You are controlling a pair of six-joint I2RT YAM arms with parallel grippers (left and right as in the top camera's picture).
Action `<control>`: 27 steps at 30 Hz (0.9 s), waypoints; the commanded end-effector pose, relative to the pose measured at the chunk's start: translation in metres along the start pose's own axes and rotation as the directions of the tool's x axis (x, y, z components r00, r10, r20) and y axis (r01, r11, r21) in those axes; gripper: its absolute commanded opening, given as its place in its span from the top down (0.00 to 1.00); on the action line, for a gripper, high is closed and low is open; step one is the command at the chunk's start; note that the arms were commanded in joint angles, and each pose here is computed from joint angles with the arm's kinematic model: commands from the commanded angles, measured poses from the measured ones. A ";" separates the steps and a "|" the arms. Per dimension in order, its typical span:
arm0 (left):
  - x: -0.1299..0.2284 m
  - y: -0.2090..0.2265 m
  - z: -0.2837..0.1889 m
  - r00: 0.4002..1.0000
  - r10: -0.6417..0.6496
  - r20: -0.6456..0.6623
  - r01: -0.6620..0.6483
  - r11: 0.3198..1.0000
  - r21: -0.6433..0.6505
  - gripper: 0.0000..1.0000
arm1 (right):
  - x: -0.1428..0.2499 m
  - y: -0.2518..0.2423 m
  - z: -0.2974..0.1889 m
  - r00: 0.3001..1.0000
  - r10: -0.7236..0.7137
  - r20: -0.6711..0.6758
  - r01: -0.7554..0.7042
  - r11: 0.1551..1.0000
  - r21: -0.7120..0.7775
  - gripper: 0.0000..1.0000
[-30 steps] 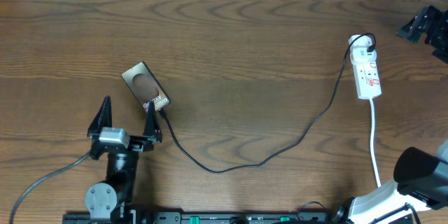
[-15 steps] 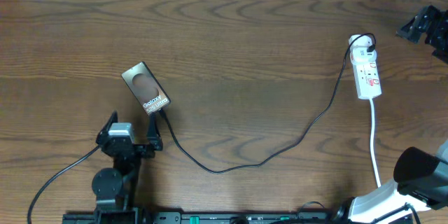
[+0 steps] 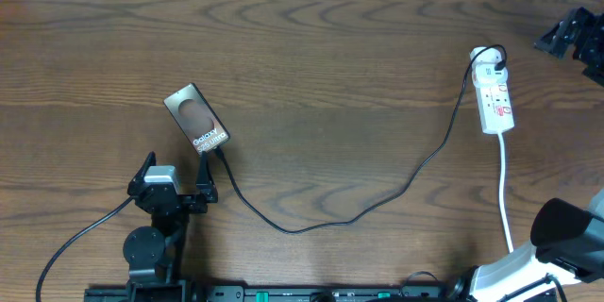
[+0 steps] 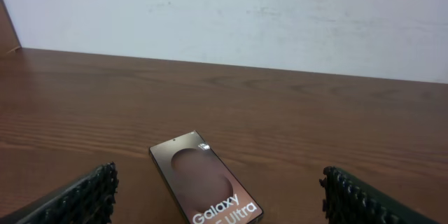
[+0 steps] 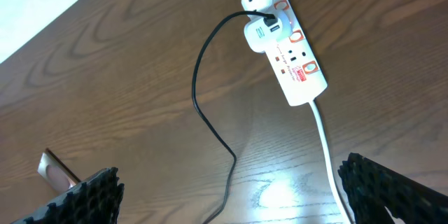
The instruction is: Plug charger to phone and switch on socket
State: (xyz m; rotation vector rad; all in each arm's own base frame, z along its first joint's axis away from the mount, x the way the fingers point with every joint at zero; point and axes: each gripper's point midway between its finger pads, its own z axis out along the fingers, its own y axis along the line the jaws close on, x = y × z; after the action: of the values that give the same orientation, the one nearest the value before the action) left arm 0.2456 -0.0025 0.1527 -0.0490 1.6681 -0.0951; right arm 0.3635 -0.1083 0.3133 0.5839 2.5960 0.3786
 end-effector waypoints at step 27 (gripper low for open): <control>0.013 0.000 0.000 0.999 0.010 -0.048 -0.010 1.000 0.006 0.09 | -0.003 -0.002 -0.001 1.000 -0.008 0.014 0.008 1.000 0.016 0.01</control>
State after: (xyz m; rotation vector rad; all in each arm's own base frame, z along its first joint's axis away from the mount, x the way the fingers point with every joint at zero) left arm 0.2456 -0.0025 0.1526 -0.0490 1.6684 -0.0951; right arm 0.3637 -0.1085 0.3134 0.5835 2.5951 0.3777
